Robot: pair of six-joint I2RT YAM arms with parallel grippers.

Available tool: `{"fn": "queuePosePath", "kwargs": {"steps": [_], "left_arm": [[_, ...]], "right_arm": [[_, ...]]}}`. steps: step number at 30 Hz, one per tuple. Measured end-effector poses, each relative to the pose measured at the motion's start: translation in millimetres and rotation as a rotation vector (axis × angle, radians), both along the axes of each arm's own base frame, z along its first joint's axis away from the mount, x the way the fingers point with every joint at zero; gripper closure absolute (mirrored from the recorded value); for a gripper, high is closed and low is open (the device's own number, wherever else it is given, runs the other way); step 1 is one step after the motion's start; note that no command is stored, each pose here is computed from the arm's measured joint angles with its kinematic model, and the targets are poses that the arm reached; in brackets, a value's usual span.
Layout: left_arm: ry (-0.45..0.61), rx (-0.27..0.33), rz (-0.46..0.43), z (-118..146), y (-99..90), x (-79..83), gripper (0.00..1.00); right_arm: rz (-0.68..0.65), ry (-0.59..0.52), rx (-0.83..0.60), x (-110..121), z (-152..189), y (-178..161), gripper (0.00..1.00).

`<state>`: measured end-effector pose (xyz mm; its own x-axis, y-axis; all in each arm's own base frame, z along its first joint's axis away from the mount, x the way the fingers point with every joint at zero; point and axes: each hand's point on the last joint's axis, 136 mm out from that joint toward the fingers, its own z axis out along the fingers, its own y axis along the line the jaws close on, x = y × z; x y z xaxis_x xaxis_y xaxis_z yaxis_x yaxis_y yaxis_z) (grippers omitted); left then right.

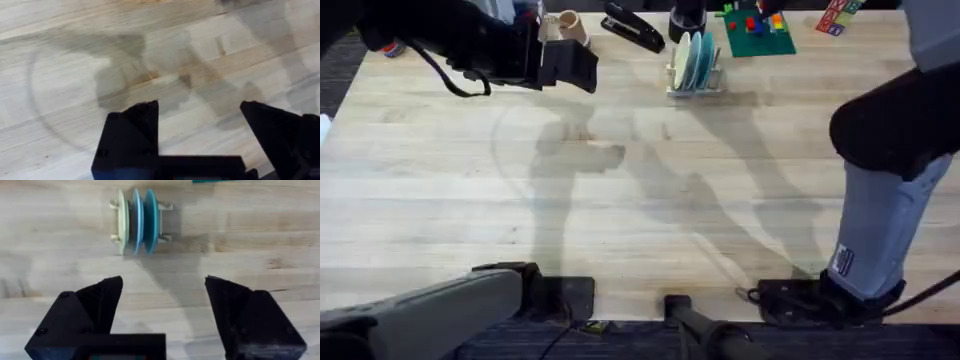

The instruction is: Pick up the plates from the table one by one and place each into a slot on the dish rack.

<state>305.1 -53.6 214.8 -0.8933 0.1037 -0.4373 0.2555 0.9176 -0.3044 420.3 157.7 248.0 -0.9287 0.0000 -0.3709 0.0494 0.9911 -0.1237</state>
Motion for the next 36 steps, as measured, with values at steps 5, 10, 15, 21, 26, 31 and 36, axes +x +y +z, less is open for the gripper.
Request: {"fn": "queuePosePath", "kwargs": {"steps": [5, 10, 15, 21, 26, 31, 36], "left_arm": [[0.000, 0.000, 0.000, 0.0, 0.0, 0.0, 0.006], [0.000, 0.000, 0.001, 0.0, 0.0, 0.0, 0.006], [0.001, -0.001, 0.002, 0.0, 0.0, 0.0, 0.006], [0.001, -0.001, 0.002, 0.0, 0.0, 0.0, 0.006], [0.002, 0.014, 0.008, -1.0, 2.6, 0.3, 0.006], [0.003, 0.041, 0.019, -2.7, 7.2, 0.8, 0.006], [0.003, 0.047, 0.022, -3.0, 8.3, 1.0, 0.006]], "right_arm": [[0.040, 0.011, -0.017, -1.3, -0.3, -0.4, 0.008], [0.055, 0.017, -0.019, -7.2, 3.2, -2.5, 0.007], [0.054, 0.064, -0.040, -33.2, 6.9, -19.6, 0.007], [0.048, 0.133, -0.077, -76.2, 6.7, -52.9, 0.007], [0.076, 0.085, -0.065, -96.5, 10.6, -63.1, 0.007], [0.078, -0.036, -0.015, -100.7, 10.8, -64.7, 0.007], [0.073, -0.089, 0.008, -113.2, 8.7, -70.4, 0.006]]}}
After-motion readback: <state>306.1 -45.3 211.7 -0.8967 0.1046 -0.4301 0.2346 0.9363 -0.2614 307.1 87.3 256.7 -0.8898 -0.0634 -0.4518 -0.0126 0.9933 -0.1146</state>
